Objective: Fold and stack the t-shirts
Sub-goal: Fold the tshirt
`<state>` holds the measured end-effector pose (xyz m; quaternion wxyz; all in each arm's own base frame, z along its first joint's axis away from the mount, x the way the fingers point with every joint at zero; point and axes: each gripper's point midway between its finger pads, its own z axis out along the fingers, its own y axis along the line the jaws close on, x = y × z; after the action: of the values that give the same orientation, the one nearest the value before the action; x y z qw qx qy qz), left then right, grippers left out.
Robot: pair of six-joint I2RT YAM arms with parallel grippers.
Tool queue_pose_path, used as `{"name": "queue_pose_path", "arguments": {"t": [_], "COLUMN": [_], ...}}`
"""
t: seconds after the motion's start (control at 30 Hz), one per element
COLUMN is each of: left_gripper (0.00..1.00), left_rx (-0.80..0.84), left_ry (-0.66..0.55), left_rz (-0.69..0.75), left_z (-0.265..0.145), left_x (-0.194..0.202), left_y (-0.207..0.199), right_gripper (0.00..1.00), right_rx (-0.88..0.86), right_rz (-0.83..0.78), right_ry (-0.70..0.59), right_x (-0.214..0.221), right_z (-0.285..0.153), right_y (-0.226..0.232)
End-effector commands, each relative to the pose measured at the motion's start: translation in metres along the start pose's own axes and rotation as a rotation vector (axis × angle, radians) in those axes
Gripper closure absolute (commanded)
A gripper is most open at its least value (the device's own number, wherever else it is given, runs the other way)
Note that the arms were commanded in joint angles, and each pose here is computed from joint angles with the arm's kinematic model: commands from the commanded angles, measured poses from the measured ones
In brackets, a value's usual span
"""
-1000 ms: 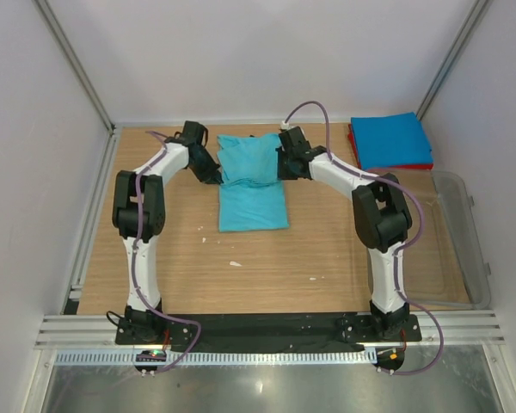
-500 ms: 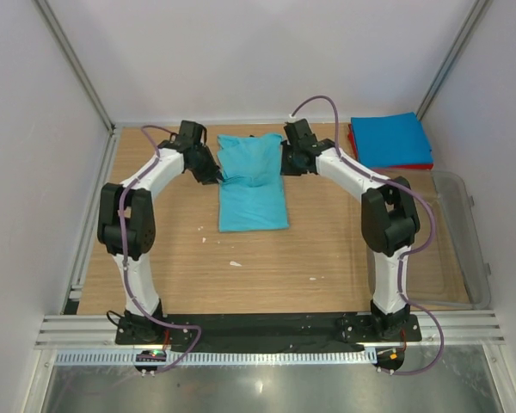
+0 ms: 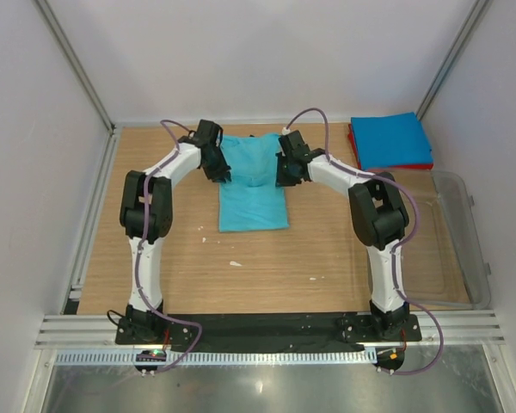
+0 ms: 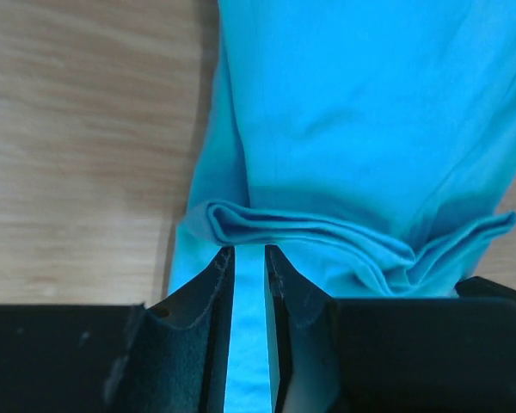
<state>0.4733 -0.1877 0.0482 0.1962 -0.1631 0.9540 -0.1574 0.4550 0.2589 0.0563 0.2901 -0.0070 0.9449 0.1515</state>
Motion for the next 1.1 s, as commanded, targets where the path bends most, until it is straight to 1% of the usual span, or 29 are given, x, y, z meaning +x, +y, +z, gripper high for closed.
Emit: {"name": "queue_pose_path", "arguments": {"t": [0.0,0.07,0.13,0.27,0.33,0.37,0.4,0.47,0.5,0.57,0.7,0.8,0.9,1.07], "left_gripper": [0.79,0.79,0.79,0.75,0.72,0.71,0.70,0.68,0.65,0.61,0.58,0.57,0.57,0.60], "left_rx": [-0.035,0.026,0.043,0.123,0.120,0.120,0.086,0.075,0.062,0.063,0.047,0.034,0.049,0.053], "left_ry": [-0.060,-0.066,-0.053,-0.052,-0.066,-0.088,-0.097,-0.119,-0.114,-0.116,-0.107,-0.089,-0.041,-0.019], "left_rz": [-0.006,-0.002,0.010,0.059,0.089,0.096,0.106,0.122,0.129,0.150,0.158,0.149,0.111,0.115], "left_z": [0.006,0.013,0.017,0.003,-0.004,-0.015,-0.015,-0.026,-0.027,-0.031,-0.030,-0.019,-0.007,0.006], "left_x": [-0.030,-0.037,-0.037,-0.039,-0.041,-0.045,-0.043,-0.045,-0.041,-0.040,-0.034,-0.032,-0.027,-0.025], "left_y": [0.010,-0.002,-0.006,-0.022,-0.020,-0.021,-0.012,-0.009,-0.005,-0.003,0.004,0.012,0.018,0.019], "right_gripper": [0.85,0.84,0.82,0.77,0.75,0.73,0.72,0.70,0.69,0.68,0.67,0.67,0.67,0.67], "right_rx": [0.030,0.033,0.021,-0.045,-0.096,-0.122,-0.142,-0.185,-0.189,-0.221,-0.253,-0.245,-0.237,-0.214], "right_rz": [0.004,0.002,-0.003,-0.033,-0.051,-0.056,-0.068,-0.076,-0.087,-0.111,-0.172,-0.198,-0.211,-0.218], "right_ry": [-0.058,-0.059,-0.060,-0.062,-0.063,-0.069,-0.067,-0.062,-0.049,-0.038,-0.012,0.002,0.017,0.036], "right_x": [-0.024,-0.025,-0.028,-0.036,-0.038,-0.042,-0.042,-0.047,-0.045,-0.047,-0.044,-0.041,-0.038,-0.035], "right_z": [0.011,0.017,0.017,0.003,-0.004,-0.010,-0.011,-0.014,-0.011,-0.012,-0.006,0.002,0.011,0.025], "right_y": [-0.009,-0.016,-0.017,-0.010,-0.006,-0.002,0.000,0.004,0.002,0.007,0.010,0.006,0.003,-0.005]}}
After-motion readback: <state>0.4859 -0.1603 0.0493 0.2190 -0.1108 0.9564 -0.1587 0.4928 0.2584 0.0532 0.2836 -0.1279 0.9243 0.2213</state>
